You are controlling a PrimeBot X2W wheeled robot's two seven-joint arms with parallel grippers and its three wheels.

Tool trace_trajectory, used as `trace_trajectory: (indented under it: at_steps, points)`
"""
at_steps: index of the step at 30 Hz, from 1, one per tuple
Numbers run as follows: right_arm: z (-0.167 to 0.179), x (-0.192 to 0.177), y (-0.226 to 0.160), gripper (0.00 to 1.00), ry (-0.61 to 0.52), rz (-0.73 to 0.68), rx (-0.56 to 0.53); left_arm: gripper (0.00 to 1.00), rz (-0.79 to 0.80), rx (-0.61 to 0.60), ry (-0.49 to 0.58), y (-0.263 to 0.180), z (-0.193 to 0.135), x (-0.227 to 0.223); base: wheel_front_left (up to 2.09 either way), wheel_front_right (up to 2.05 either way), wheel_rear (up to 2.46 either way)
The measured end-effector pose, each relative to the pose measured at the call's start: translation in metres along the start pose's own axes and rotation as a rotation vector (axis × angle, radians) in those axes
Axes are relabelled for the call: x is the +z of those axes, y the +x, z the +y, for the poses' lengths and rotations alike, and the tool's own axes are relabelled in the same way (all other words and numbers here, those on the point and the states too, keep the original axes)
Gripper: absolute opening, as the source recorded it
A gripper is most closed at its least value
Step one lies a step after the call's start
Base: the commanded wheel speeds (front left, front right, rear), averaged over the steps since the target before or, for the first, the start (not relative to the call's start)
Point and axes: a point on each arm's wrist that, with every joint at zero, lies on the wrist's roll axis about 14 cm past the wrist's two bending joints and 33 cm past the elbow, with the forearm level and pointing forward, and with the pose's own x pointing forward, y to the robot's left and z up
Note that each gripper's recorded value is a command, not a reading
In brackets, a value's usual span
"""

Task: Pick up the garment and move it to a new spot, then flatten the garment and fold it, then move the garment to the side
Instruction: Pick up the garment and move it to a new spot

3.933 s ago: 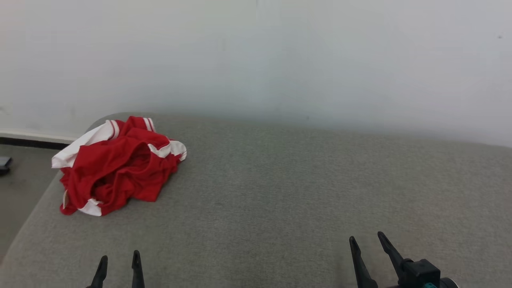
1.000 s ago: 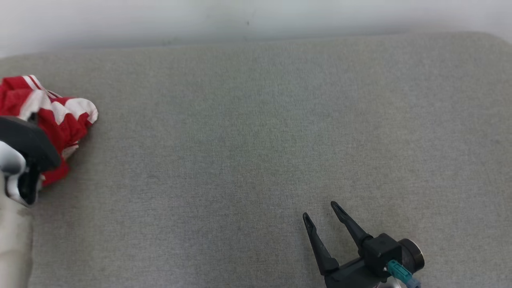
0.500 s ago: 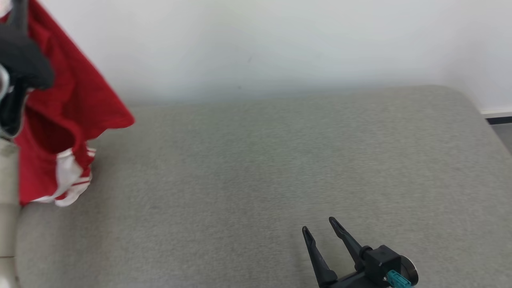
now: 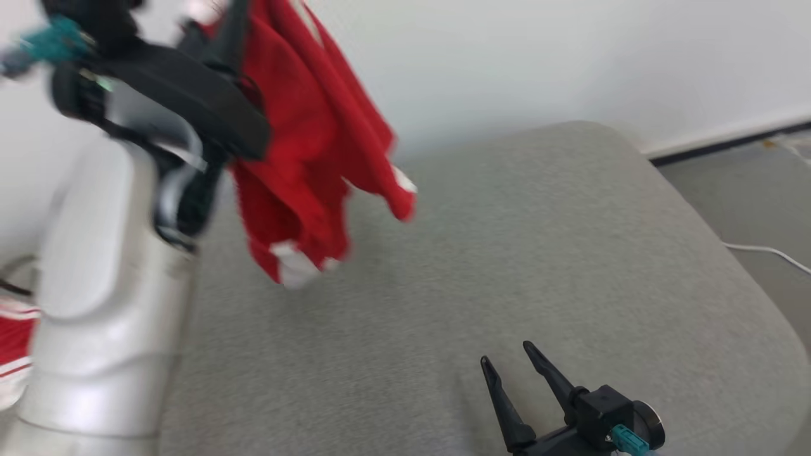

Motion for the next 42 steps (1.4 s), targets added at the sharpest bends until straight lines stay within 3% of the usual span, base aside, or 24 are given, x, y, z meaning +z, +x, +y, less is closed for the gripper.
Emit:
trace_trajectory:
  at_steps: [4, 7, 15, 16, 17, 18, 19, 25, 37, 42]
  points:
    - [-0.018, 0.002, -0.008, 1.0, -0.001, -0.005, -0.063, 0.0, 0.083, -0.063, -0.119, 0.001, -0.034, -0.055, 0.0, 0.0, 0.0]
    - [-0.028, 0.002, -0.01, 1.0, -0.002, -0.003, -0.095, 0.0, 0.213, -0.103, -0.15, -0.008, -0.055, -0.113, 0.0, 0.0, 0.0]
    - [-0.048, -0.01, -0.012, 1.0, 0.007, 0.04, -0.159, 0.0, 0.625, -0.084, -0.226, -0.089, -0.067, -0.267, 0.0, 0.0, 0.0]
    - [-0.05, -0.011, -0.012, 1.0, 0.008, 0.04, -0.163, 0.09, 0.658, -0.075, -0.234, -0.1, -0.068, -0.277, 0.0, 0.0, 0.0]
    - [-0.051, -0.012, -0.011, 1.0, 0.01, 0.043, -0.165, 0.38, 0.68, -0.065, -0.247, -0.109, -0.068, -0.285, 0.0, 0.0, 0.0]
    - [-0.05, -0.013, -0.01, 1.0, 0.011, 0.045, -0.162, 0.73, 0.697, -0.054, -0.258, -0.117, -0.067, -0.29, 0.0, 0.0, 0.0]
    - [-0.049, -0.013, -0.009, 1.0, 0.013, 0.047, -0.159, 1.0, 0.706, -0.05, -0.26, -0.124, -0.068, -0.294, 0.0, 0.0, 0.0]
    - [-0.038, -0.014, 0.001, 1.0, 0.025, 0.045, -0.117, 1.0, 0.681, 0.006, -0.271, -0.146, -0.056, -0.29, 0.0, 0.0, 0.0]
    - [-0.024, -0.007, 0.01, 1.0, 0.036, 0.013, -0.07, 1.0, 0.454, 0.351, -0.156, -0.21, 0.038, -0.23, 0.0, 0.0, 0.0]
    - [-0.023, -0.006, 0.011, 1.0, 0.021, 0.007, -0.063, 1.0, 0.377, 0.471, -0.115, -0.242, 0.06, -0.201, 0.0, 0.0, 0.0]
